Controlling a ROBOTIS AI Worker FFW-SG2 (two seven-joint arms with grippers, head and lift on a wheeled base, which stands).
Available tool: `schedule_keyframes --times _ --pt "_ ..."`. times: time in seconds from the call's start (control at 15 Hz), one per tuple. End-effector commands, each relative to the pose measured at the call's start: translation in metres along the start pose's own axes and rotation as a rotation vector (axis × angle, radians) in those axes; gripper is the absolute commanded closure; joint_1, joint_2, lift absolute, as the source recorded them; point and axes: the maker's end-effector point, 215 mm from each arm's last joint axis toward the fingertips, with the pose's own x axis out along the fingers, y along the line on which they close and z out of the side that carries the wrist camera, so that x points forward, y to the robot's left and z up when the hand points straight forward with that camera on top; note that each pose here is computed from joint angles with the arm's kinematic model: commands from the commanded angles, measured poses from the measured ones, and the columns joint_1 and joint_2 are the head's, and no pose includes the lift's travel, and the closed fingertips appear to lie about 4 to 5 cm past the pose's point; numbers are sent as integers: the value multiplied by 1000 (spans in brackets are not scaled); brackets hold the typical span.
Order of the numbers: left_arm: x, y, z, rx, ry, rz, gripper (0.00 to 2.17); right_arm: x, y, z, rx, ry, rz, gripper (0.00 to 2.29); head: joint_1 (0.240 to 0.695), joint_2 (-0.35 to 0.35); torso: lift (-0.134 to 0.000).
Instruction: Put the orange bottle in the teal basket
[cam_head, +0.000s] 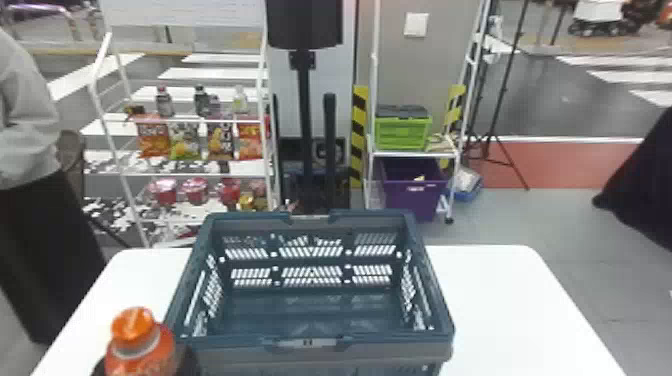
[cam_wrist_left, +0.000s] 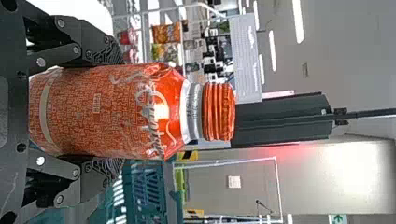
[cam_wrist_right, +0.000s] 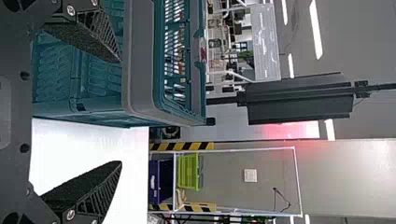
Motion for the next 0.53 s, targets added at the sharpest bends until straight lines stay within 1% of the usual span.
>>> schedule_keyframes --times 0.0,0.07,0.2,0.4,0.47 --pt "21 10 19 55 41 -1 2142 -2 1 -1 -2 6 0 117 499 0 0" --pt "37 12 23 58 73 -7 2142 -3 1 -1 -4 4 0 120 499 0 0" --pt "56 14 40 86 67 -22 2142 -6 5 -2 -3 11 5 120 499 0 0" --pt "78 1 67 142 31 -121 2142 -10 7 -3 -17 18 7 120 499 0 0" --pt "87 -9 67 162 39 -182 2142 -11 7 -2 -23 18 6 120 499 0 0"
